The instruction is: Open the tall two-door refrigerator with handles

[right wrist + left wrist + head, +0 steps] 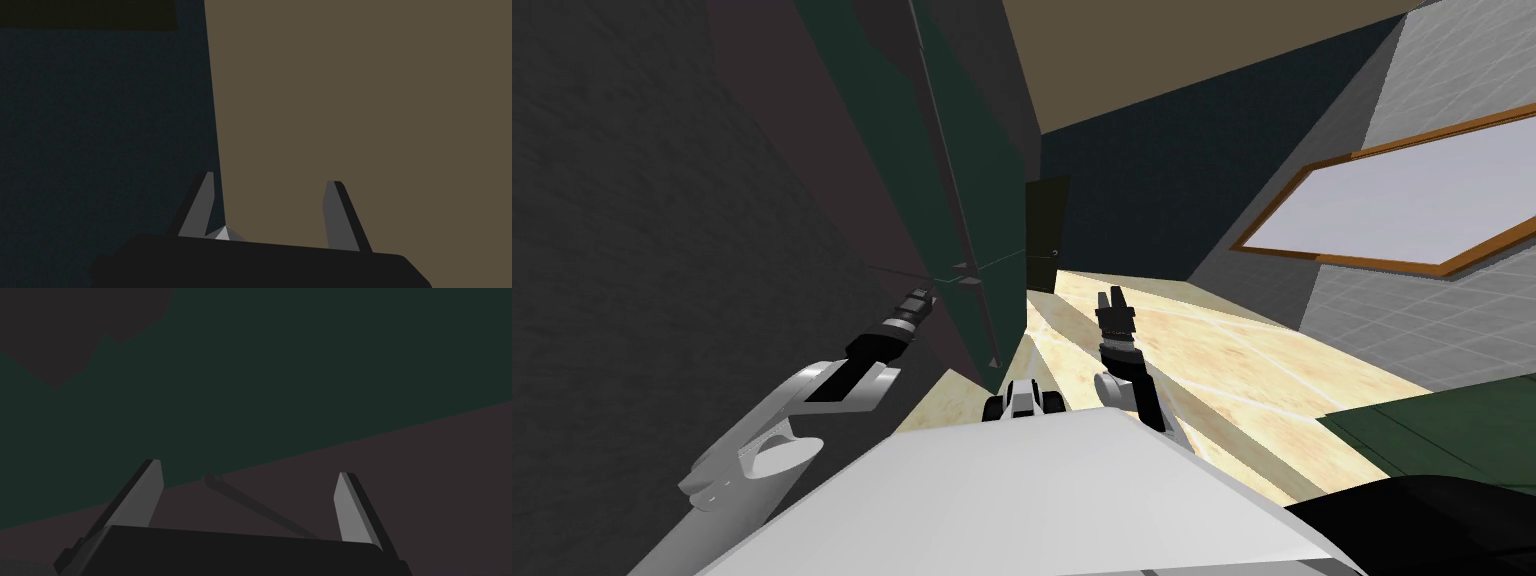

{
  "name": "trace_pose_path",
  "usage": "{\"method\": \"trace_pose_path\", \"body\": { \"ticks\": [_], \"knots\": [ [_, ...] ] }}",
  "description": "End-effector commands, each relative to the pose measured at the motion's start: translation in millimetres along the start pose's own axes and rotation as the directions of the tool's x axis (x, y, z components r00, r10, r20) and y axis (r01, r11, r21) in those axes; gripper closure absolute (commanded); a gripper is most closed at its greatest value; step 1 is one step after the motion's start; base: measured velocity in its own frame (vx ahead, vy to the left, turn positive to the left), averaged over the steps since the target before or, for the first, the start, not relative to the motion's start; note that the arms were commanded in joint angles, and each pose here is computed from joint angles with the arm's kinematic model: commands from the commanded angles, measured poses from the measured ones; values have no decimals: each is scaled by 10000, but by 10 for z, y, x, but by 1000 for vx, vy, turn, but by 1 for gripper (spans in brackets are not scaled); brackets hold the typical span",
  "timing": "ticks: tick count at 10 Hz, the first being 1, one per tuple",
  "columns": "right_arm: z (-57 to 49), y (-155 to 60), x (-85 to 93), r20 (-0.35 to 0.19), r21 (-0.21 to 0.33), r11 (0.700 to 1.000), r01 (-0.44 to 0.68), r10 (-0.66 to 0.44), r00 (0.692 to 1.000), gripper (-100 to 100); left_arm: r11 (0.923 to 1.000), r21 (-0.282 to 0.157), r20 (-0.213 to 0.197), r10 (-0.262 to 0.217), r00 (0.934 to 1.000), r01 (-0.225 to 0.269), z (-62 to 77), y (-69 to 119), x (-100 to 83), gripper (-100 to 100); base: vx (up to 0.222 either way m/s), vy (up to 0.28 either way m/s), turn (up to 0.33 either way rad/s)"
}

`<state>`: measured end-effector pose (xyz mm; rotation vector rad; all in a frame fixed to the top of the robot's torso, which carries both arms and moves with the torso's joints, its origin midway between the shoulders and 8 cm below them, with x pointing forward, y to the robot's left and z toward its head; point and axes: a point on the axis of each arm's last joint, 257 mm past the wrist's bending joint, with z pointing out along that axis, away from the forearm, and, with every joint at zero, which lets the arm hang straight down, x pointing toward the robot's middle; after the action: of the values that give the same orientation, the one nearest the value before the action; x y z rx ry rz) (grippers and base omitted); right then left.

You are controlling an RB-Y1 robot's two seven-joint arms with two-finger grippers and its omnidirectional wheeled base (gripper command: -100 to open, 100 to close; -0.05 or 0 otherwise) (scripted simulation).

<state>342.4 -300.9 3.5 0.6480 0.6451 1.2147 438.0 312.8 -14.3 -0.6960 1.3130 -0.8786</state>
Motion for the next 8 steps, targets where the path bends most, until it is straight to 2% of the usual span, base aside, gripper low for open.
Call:
{"method": "trace_pose_path", "body": {
  "ticks": [1, 2, 4, 5, 8],
  "knots": [
    [0, 0, 0, 0, 0, 10000, 0, 0, 10000, 0, 9974, -683, -230, -260, 9994, 244, 4, 194, 92, -100, -28, -14, -75],
    [0, 0, 0, 0, 0, 10000, -1, 1, 10000, 0, 9974, -683, -230, -260, 9994, 244, 4, 194, 92, -100, -30, -13, -52],
    [0, 0, 0, 0, -1, 10000, -1, 1, 10000, 0, 9933, -1114, -297, -350, 9989, 315, 9, 278, 105, -100, -44, -20, -125],
    [0, 0, 1, 0, -1, 10000, -2, 2, 10000, 0, 9933, -1114, -297, -350, 9989, 315, 9, 278, 105, -100, -51, -24, -42],
    [0, 0, 0, 0, -1, 10000, -1, 1, 10000, 0, 9870, -1551, -401, -493, 9980, 425, -1, 320, 138, -100, -44, -17, -92]
  ]
}}
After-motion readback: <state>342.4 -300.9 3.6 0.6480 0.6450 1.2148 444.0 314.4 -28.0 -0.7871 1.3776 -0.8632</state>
